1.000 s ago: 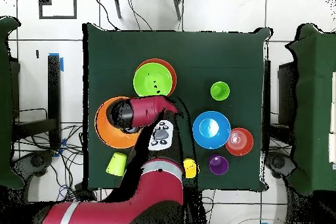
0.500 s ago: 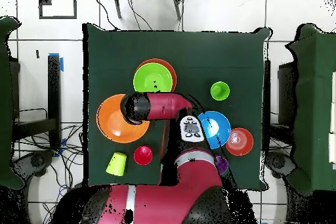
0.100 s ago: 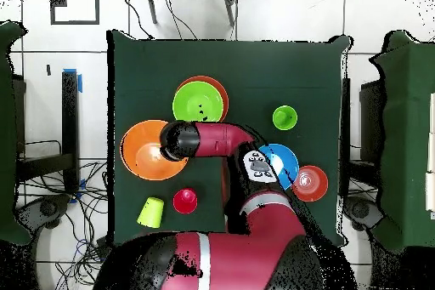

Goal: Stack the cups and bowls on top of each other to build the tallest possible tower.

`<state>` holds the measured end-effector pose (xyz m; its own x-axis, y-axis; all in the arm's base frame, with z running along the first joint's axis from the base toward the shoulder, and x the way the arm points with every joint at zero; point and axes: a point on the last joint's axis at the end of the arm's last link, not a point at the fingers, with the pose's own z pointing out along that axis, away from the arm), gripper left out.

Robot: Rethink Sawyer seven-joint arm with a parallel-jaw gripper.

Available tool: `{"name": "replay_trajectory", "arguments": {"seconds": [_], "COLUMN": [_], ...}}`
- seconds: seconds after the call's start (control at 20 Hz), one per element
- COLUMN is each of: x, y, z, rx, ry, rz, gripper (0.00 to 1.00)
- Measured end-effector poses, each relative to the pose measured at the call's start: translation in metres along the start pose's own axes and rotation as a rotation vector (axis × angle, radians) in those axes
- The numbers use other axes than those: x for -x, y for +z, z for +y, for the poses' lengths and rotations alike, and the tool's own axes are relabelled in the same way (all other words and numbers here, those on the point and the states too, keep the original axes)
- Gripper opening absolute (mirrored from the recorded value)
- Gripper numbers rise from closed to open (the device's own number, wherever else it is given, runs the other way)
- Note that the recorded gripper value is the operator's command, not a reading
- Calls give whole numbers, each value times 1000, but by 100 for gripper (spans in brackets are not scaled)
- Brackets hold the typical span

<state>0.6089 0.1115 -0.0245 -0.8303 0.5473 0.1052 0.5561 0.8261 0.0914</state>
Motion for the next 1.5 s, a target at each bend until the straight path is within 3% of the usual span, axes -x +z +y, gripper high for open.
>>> {"name": "replay_trajectory", "arguments": {"seconds": [0.35, 0.4, 1.0, 1.5], "x": [-13, -14, -15, -18], "y": [-1, -3, -16, -19], "z": [12, 18, 36, 38], "rx": [25, 35, 68, 57], "ry": [-14, -20, -40, -44], "rz": [25, 26, 13, 35], "gripper": [100, 0, 0, 0]}}
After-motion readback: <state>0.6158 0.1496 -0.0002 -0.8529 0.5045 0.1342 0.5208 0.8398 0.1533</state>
